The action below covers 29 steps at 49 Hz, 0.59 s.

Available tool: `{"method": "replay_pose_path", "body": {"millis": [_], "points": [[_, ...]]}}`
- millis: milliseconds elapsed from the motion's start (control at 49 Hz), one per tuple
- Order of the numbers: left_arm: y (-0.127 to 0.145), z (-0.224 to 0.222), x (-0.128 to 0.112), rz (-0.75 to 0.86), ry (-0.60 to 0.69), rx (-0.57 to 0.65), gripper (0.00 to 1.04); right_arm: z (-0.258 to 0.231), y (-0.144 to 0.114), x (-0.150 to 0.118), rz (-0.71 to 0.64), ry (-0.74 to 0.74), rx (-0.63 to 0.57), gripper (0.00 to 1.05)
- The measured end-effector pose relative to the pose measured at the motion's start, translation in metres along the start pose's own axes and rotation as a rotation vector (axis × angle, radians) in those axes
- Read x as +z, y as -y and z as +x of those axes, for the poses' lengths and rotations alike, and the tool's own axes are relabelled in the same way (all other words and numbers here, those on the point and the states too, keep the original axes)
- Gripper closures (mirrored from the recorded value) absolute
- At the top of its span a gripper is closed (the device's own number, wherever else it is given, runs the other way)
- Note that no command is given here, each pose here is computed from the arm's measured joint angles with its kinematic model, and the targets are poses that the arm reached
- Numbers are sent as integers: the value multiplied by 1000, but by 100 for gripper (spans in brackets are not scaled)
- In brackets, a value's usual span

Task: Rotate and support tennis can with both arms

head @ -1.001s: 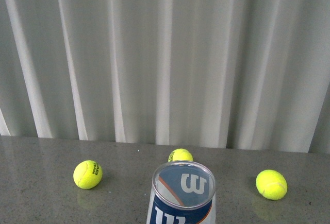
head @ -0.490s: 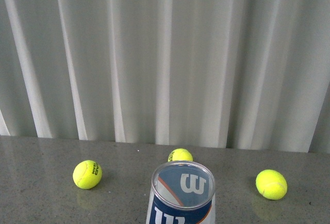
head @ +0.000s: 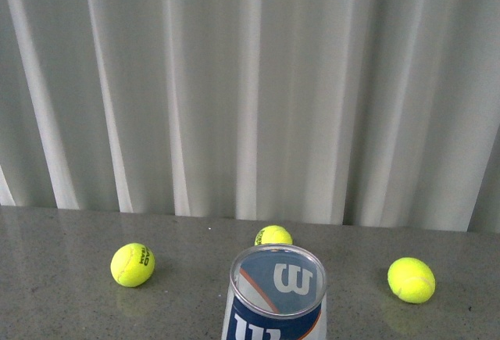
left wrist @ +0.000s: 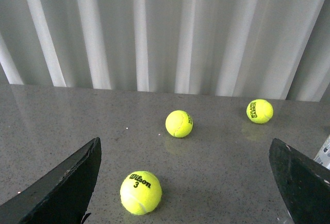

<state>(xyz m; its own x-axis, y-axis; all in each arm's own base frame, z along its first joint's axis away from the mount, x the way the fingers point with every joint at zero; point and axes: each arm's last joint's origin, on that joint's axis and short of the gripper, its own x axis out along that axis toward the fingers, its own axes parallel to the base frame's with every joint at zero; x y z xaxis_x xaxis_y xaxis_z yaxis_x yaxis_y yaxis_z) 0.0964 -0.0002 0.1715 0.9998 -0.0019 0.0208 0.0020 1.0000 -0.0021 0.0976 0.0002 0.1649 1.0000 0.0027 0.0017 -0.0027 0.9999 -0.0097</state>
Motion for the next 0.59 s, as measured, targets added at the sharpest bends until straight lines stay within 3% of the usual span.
{"method": "replay_pose_path", "body": {"millis": [592], "points": [[0,0,0,0,0,0,7,0,0,0,0,0,0,7]]}}
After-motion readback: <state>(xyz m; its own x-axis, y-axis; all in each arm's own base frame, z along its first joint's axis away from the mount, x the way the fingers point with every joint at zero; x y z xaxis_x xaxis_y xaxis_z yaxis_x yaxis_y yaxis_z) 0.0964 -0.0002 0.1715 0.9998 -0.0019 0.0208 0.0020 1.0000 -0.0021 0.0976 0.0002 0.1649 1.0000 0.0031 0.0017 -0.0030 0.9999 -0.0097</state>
